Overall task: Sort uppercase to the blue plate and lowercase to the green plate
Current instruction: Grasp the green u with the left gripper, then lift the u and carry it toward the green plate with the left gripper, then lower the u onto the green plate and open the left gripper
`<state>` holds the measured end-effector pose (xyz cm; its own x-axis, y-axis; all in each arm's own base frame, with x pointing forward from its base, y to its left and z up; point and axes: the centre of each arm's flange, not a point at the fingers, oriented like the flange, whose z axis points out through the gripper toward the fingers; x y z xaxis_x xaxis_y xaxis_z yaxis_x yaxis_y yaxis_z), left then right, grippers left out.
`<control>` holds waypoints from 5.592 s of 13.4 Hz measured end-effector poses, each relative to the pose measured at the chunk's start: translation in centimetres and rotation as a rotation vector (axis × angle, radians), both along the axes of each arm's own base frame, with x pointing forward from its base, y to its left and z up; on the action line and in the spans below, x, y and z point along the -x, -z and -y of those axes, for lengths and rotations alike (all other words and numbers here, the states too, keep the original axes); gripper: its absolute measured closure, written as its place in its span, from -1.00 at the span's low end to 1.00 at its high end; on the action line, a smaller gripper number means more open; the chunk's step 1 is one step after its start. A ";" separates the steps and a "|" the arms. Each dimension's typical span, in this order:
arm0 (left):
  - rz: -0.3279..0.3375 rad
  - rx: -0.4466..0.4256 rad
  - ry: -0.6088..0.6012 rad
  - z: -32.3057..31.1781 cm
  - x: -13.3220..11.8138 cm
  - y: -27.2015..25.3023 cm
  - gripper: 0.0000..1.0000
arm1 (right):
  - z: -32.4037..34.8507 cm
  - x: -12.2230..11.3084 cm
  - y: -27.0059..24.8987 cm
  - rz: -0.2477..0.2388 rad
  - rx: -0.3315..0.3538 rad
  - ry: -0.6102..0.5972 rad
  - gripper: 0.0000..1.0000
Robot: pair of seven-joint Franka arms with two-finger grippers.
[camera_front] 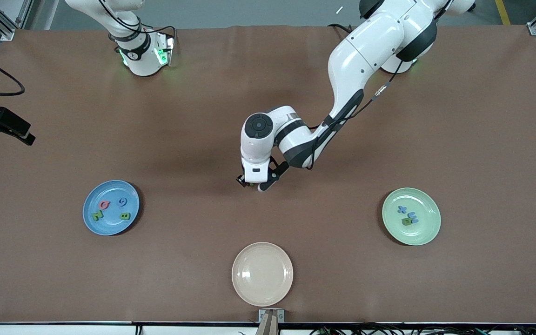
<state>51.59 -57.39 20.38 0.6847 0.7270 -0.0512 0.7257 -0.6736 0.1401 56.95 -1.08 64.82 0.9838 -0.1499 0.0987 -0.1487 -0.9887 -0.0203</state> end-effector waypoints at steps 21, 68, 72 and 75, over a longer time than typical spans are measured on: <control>0.027 -0.022 0.014 0.5 0.7 2.9 0.03 | -0.1 0.3 0.3 -0.032 -0.001 -0.001 -1.00; -0.018 -0.264 0.294 -33.1 -18.7 -7.4 0.47 | 0.3 0.0 0.1 -0.003 0.035 0.024 -1.00; -0.071 -0.277 0.377 -41.0 -19.6 -6.3 0.47 | 0.3 0.0 0.1 -0.003 0.035 0.024 -1.00; -0.123 -0.279 0.405 -46.1 -19.1 -4.9 0.47 | 0.3 0.0 0.1 -0.003 0.036 0.024 -1.00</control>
